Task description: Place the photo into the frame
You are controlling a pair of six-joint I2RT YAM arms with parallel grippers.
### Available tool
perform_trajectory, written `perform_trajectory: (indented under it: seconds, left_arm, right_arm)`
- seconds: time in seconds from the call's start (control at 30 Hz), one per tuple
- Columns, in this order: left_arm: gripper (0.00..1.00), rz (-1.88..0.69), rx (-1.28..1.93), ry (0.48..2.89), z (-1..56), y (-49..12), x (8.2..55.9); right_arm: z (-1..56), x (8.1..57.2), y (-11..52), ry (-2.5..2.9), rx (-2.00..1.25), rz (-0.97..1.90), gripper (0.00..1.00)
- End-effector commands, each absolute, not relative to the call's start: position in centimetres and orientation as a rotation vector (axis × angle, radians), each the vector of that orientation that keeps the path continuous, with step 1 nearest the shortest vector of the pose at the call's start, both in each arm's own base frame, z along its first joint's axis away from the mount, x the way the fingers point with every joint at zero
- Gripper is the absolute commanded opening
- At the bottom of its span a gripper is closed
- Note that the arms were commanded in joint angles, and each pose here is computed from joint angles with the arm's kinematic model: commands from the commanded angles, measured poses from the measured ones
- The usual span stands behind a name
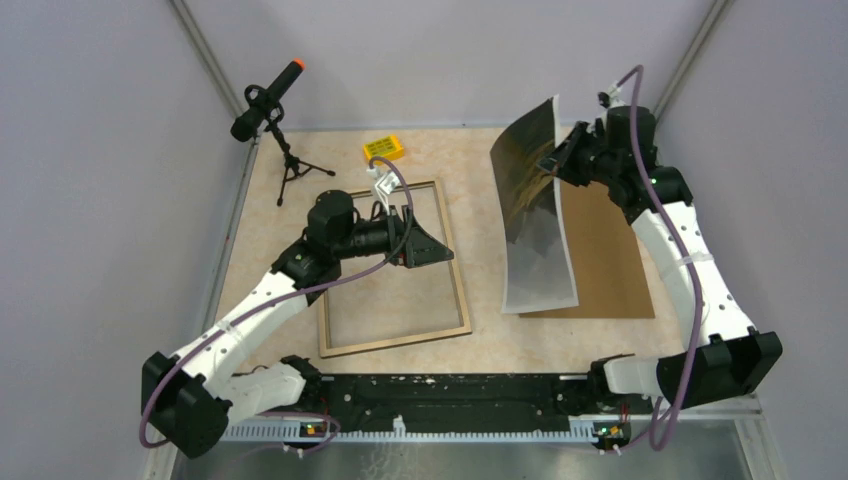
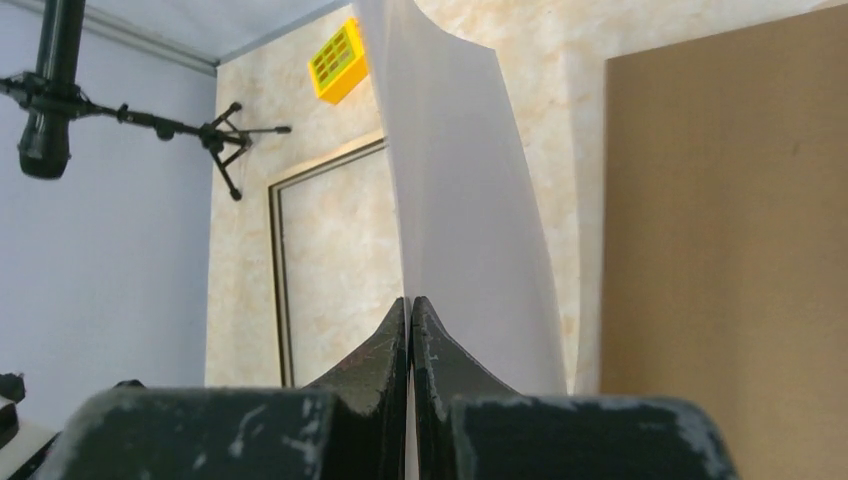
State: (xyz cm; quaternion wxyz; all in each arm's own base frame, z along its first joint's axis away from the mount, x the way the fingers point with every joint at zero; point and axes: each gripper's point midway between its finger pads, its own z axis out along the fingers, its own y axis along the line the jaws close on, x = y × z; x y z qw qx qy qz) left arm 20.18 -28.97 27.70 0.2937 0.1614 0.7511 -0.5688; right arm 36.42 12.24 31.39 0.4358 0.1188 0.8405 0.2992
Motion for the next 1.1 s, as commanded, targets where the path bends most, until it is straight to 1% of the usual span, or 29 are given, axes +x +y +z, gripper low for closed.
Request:
perform_trajectory:
  seconds: [0.0,0.13,0.23,0.33,0.53,0.7,0.8,0.9,1.07]
  left_arm:
    - [0.98,-1.557,0.306,1.878,32.0,-27.8,19.5]
    - [0.98,-1.434,0.276,1.821,32.2,-26.7,20.6]
    - [0.98,-1.327,0.224,1.863,31.7,-25.8,21.5]
    - [0.98,-1.207,0.142,1.916,30.9,-24.3,22.4]
    - [0.98,-1.0,0.007,2.06,27.9,-21.0,24.0]
    - [0.98,-0.915,-0.083,2.076,27.1,-16.1,26.2]
    - [0.98,-0.72,-0.145,2.048,27.6,-11.6,27.9]
    - [0.98,-0.509,-0.146,2.018,28.8,-8.6,28.6]
    - [0.98,-0.369,-0.119,1.974,29.6,-6.6,28.4]
  right_arm:
    - [34.1,34.9,13.1,2.067,0.374,0.498,0.0]
    - [34.4,34.0,16.4,2.057,0.296,0.484,0.0]
    - [33.2,33.9,19.6,2.083,0.257,0.47,0.0]
    - [31.7,34.5,24.1,2.104,0.215,0.502,0.0]
    - [30.3,35.8,31.2,2.139,0.113,0.478,0.0]
    - [29.4,35.6,36.8,2.133,0.109,0.675,0.0]
    - [28.3,35.6,39.2,2.116,0.169,0.776,0.0]
    - [26.3,35.9,41.4,2.108,0.245,0.899,0.0]
    - [22.6,36.8,45.2,2.13,0.365,1.056,0.0]
